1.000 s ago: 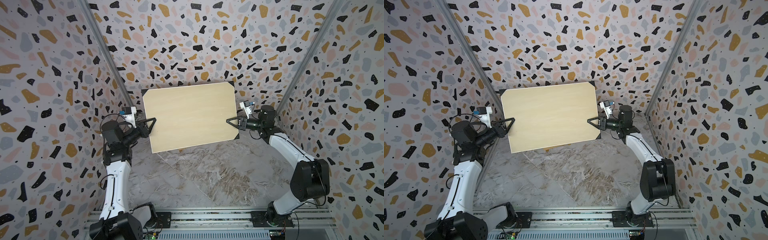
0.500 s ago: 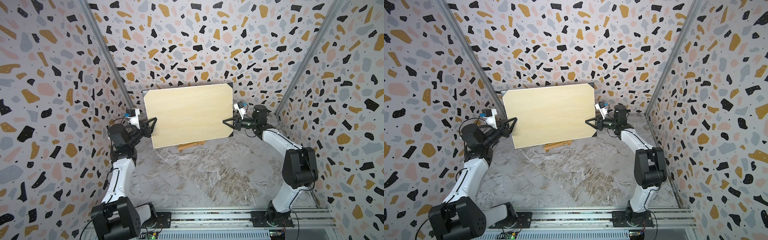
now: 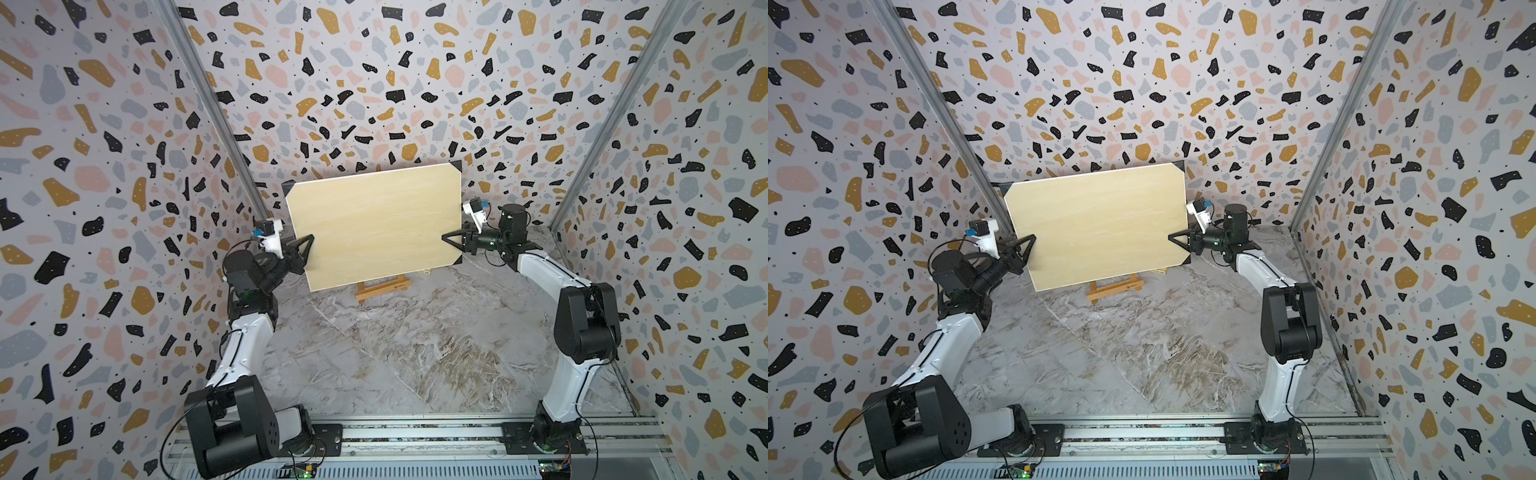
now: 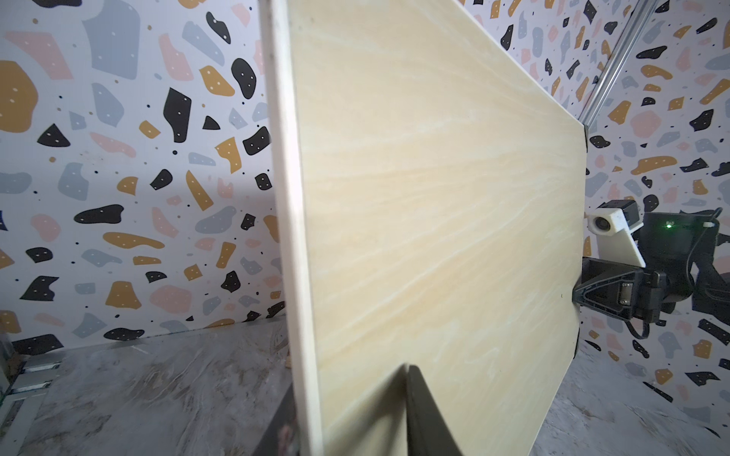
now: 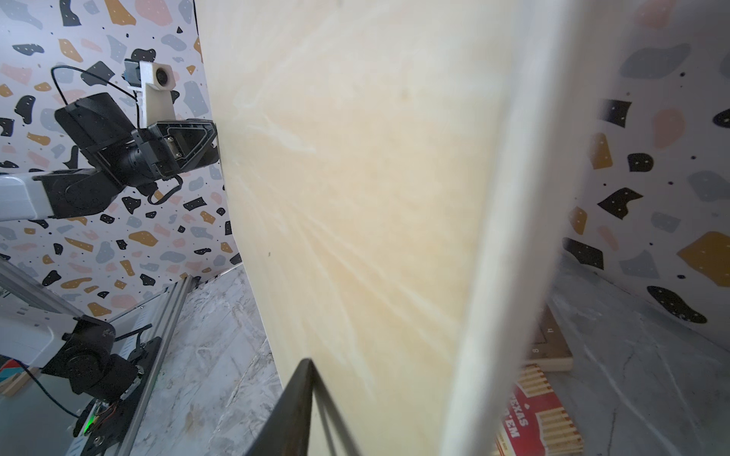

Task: Assemble the easel
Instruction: Place the drawing board on the easel.

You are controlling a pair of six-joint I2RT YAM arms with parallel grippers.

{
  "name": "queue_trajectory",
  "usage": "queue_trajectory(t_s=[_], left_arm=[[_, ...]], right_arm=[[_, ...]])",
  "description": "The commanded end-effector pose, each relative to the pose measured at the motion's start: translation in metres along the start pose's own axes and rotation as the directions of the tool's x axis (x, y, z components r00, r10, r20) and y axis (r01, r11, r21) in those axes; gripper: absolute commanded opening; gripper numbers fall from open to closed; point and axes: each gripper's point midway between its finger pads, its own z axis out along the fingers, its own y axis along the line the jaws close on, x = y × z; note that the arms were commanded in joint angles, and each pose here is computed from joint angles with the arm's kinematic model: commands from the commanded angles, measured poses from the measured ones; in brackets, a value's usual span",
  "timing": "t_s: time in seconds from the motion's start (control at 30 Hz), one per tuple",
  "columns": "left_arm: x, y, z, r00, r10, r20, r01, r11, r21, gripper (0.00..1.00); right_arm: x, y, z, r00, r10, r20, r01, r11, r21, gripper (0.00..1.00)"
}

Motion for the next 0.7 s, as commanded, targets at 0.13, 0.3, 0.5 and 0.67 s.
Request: queue_trajectory(t_s=[0.13, 0.3, 0.5, 0.67], left_arm=[[-0.016, -0.020, 0.015, 0.956, 0.277, 0.096, -0.280, 0.960, 0.015, 0.00], [-0.006, -0.016, 0.019, 0.952, 0.292, 0.085, -0.295, 0.955, 0.023, 0.00], [0.003, -0.010, 0.023, 0.952, 0.295, 0.084, -0.298, 0.954, 0.018, 0.00], [0.010, -0.007, 0.025, 0.953, 0.296, 0.073, -0.297, 0.955, 0.014, 0.00]], right_arm=[[-0.059, 0.033, 0.041, 0.930, -0.354, 0.103, 0.353, 0.935, 0.026, 0.03], [-0.052, 0.024, 0.046, 0.929, -0.357, 0.101, 0.356, 0.934, 0.026, 0.03], [-0.045, 0.014, 0.051, 0.926, -0.362, 0.109, 0.361, 0.932, 0.034, 0.03], [-0.037, 0.004, 0.056, 0.925, -0.363, 0.110, 0.361, 0.932, 0.041, 0.03]])
